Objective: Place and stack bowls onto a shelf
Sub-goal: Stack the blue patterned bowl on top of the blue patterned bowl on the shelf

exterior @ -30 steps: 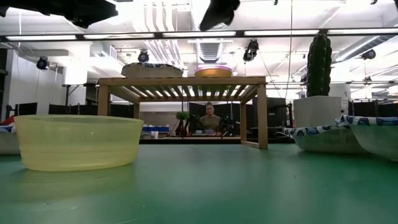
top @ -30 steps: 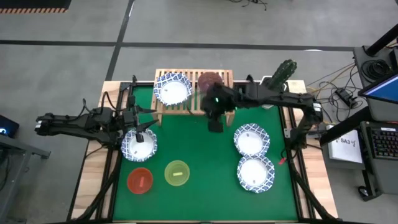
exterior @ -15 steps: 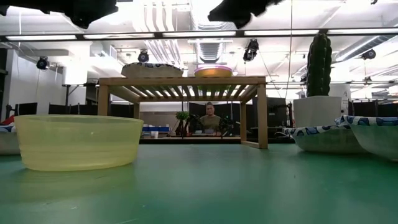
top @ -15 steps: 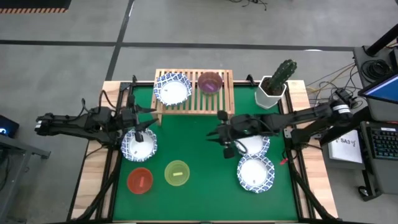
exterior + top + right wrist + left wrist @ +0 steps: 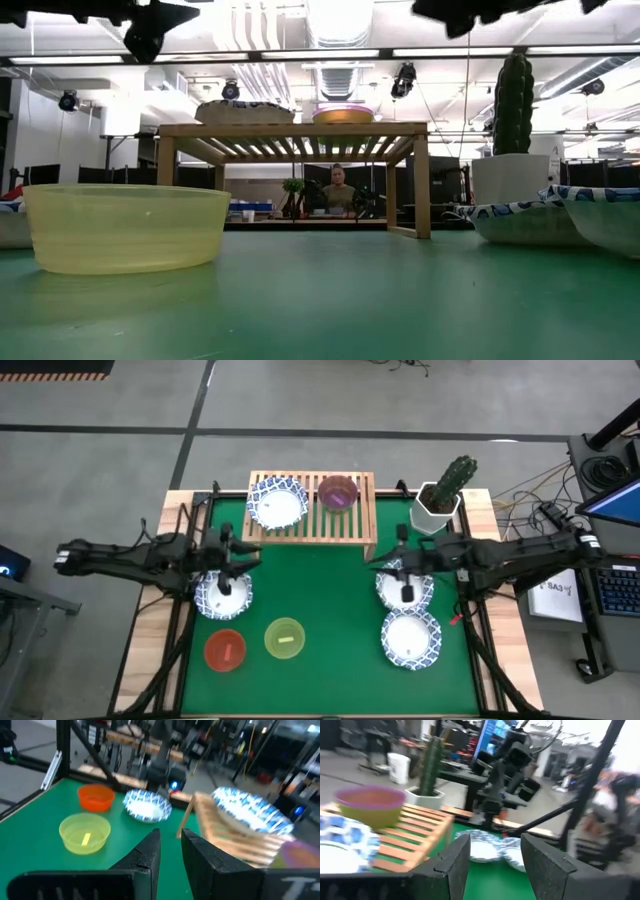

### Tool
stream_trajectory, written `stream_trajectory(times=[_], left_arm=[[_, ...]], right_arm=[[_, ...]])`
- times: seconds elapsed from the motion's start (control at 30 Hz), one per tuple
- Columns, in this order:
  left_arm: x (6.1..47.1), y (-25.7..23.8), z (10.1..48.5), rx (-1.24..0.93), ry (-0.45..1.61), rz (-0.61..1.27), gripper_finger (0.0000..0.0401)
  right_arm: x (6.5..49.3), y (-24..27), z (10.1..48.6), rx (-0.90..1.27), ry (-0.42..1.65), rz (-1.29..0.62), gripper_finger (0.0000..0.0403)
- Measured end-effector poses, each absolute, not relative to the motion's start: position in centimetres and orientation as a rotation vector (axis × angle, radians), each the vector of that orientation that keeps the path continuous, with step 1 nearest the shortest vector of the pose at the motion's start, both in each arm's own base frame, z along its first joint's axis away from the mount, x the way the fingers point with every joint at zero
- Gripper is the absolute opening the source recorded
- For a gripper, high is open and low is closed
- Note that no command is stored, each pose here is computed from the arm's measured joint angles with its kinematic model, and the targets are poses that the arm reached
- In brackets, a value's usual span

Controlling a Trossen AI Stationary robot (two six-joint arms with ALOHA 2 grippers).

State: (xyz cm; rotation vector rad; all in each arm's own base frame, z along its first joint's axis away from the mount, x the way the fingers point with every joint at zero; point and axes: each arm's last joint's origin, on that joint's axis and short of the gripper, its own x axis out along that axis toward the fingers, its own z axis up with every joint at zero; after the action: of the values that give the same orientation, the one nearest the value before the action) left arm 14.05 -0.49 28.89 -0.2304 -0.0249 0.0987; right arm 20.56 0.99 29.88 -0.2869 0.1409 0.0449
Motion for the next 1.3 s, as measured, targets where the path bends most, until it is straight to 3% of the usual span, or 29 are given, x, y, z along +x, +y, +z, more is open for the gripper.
stream_trajectory(times=[0.37, 0.47, 0.57, 0.73, 0.83, 0.93, 1.3], left_arm=[[17.4, -2.8, 30.8, -0.477, 0.116, -0.009, 0.0133], [18.3, -3.5, 31.7, -0.562, 0.297, 0.026, 0.0125], [18.8, -4.0, 31.6, -0.639, 0.569, 0.182, 0.0118], [19.2, -4.8, 29.1, -0.655, 0.989, 0.493, 0.0112], [19.5, -5.2, 26.9, -0.691, 1.177, 0.586, 0.0114], [19.8, -5.5, 25.2, -0.717, 1.281, 0.618, 0.0124], [22.0, -6.2, 21.6, -0.671, 1.368, 0.722, 0.0214]], right_arm=[[18.0, 0.9, 29.3, -0.345, 0.088, 0.042, 0.0068], [17.9, 0.9, 29.3, -0.349, 0.086, 0.041, 0.0068], [17.9, 0.9, 29.3, -0.359, 0.087, 0.042, 0.0068], [18.1, 0.9, 29.2, -0.355, 0.094, 0.043, 0.0068], [18.2, 0.9, 29.0, -0.355, 0.1, 0.044, 0.0068], [18.2, 0.9, 29.0, -0.354, 0.103, 0.045, 0.0068], [18.2, 0.9, 29.0, -0.343, 0.109, 0.045, 0.0068]])
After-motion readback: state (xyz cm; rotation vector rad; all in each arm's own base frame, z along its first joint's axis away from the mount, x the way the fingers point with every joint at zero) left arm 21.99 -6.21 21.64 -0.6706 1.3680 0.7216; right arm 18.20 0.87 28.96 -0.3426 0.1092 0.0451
